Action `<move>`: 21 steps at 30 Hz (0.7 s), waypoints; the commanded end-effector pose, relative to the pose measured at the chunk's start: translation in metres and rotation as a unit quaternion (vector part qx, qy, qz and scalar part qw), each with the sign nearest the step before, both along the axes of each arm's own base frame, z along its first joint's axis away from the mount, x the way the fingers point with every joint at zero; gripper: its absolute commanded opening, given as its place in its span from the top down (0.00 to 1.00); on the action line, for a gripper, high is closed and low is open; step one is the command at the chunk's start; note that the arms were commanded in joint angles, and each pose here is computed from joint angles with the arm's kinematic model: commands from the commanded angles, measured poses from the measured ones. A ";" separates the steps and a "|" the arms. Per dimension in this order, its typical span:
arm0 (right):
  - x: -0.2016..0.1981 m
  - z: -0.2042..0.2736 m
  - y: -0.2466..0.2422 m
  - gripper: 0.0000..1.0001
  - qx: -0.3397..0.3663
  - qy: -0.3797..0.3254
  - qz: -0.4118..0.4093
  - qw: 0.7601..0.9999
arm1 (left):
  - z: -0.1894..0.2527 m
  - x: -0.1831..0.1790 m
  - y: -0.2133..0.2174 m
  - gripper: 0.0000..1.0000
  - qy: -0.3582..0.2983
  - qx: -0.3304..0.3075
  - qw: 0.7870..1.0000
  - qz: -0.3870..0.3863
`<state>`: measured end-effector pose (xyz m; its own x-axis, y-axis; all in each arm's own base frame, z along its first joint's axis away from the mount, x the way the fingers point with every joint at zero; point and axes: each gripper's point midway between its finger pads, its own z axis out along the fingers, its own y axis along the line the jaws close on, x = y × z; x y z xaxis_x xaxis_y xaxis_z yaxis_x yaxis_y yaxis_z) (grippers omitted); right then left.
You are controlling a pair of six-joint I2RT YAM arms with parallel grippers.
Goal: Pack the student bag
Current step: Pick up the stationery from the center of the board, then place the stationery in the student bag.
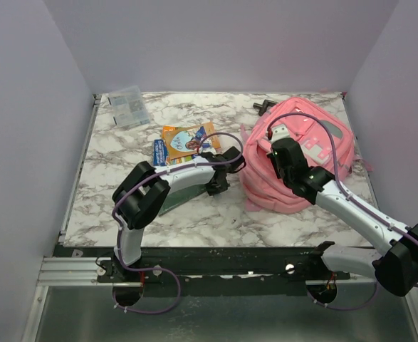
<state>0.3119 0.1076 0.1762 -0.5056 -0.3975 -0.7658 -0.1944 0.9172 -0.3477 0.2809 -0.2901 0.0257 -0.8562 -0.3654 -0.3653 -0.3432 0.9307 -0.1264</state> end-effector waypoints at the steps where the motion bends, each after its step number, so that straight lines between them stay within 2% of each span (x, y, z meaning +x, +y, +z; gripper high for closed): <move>1: 0.012 0.034 0.007 0.99 0.060 -0.048 -0.031 0.997 | 0.037 -0.004 -0.003 0.99 -0.046 0.005 0.998 -0.043; 5: 0.011 0.040 0.009 0.99 0.075 -0.036 -0.043 0.996 | 0.086 -0.005 -0.018 1.00 -0.096 -0.045 0.991 -0.085; 8: 0.009 0.041 0.014 0.99 0.091 -0.017 -0.051 0.994 | 0.127 -0.012 -0.044 1.00 -0.127 -0.128 0.974 -0.139; 10: 0.007 0.040 0.019 0.99 0.099 0.005 -0.055 0.994 | 0.150 -0.022 -0.061 1.00 -0.143 -0.201 0.954 -0.169; 13: 0.007 0.041 0.021 0.99 0.117 0.024 -0.082 0.989 | 0.185 -0.039 -0.092 1.00 -0.166 -0.322 0.906 -0.220; 15: 0.006 0.044 0.022 0.99 0.135 0.029 -0.106 0.985 | 0.200 -0.048 -0.112 1.00 -0.163 -0.383 0.876 -0.246; 16: 0.006 0.044 0.022 0.99 0.143 0.031 -0.115 0.982 | 0.206 -0.051 -0.120 1.00 -0.155 -0.400 0.867 -0.254; 18: 0.006 0.048 0.027 0.99 0.165 0.033 -0.122 0.978 | 0.207 -0.050 -0.134 1.00 -0.137 -0.417 0.861 -0.258; 21: 0.007 0.050 0.031 0.99 0.181 0.039 -0.134 0.973 | 0.200 -0.036 -0.148 1.00 -0.126 -0.421 0.867 -0.234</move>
